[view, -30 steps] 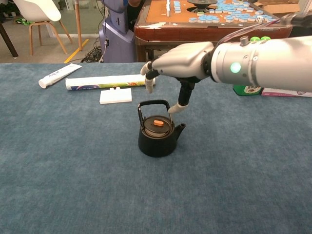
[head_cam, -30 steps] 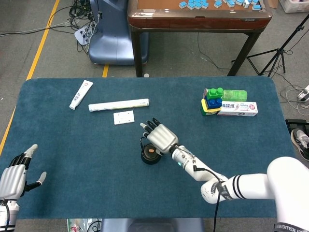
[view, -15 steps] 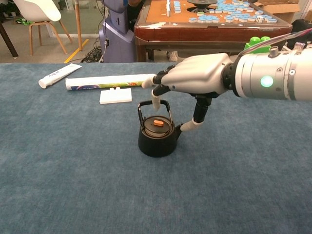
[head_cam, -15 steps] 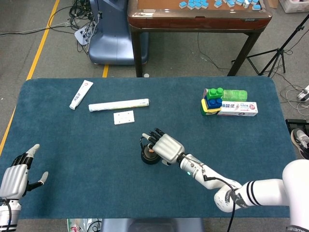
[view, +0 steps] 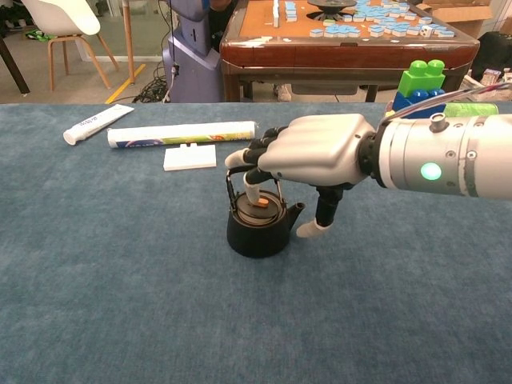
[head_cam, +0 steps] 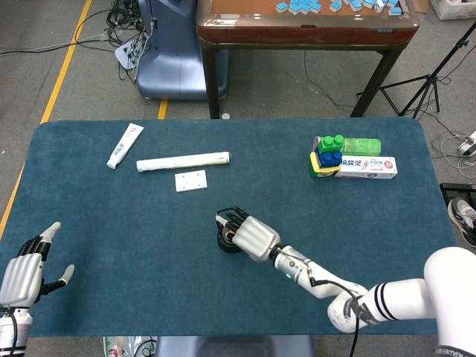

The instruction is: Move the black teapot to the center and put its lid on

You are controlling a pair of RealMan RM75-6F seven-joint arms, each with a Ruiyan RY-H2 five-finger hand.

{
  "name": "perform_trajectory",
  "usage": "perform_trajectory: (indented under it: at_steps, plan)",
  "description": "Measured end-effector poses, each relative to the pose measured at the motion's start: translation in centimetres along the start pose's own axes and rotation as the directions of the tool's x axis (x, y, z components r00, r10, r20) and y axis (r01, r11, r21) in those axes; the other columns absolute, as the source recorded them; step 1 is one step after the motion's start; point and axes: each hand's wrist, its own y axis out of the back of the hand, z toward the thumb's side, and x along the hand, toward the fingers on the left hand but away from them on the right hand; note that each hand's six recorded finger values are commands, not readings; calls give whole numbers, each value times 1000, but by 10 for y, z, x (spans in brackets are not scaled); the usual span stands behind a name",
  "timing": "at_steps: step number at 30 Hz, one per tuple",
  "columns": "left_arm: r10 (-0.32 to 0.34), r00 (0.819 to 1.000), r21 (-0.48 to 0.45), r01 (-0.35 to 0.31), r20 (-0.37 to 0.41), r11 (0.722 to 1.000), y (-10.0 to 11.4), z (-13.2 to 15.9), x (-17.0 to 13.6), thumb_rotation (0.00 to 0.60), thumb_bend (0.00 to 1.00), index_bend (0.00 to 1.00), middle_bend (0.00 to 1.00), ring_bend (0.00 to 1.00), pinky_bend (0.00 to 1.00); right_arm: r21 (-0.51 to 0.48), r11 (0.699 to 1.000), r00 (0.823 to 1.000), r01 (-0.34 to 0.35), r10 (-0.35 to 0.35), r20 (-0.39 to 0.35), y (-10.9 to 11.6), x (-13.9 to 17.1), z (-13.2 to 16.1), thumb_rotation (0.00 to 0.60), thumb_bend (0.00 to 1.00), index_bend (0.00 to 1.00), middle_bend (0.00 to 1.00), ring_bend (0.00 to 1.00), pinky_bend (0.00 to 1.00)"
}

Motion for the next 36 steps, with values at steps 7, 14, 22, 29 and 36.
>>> perform_trajectory:
  at_steps: [7, 14, 22, 29, 36]
  plan:
    - [-1, 1000, -2, 1, 0, 1000, 0, 0, 0, 600, 302, 63, 127, 138, 127, 26, 1000, 1000, -16, 16, -7, -5, -2, 5, 600, 263, 278, 0, 0, 0]
    - [2, 1000, -4, -2, 0, 1000, 0, -1, -1, 600, 301, 63, 127, 139, 127, 42, 999, 999, -33, 34, -8, -9, -3, 8, 600, 263, 278, 0, 0, 0]
    - [5, 1000, -6, -5, -1, 1000, 1, -2, 1, 600, 301, 63, 127, 138, 127, -7, 1000, 999, 14, -14, 42, 4, 2, -6, 600, 263, 278, 0, 0, 0]
    - [4, 1000, 0, -4, 10, 1000, 1, 0, 8, 600, 302, 63, 127, 138, 127, -55, 996, 983, 75, -65, 170, 17, 33, -46, 600, 263, 243, 1, 0, 0]
    - [13, 1000, 9, -13, 16, 1000, 2, 1, 15, 600, 301, 63, 127, 138, 127, -104, 989, 928, 103, -58, 367, 2, 88, -91, 600, 263, 140, 15, 0, 0]
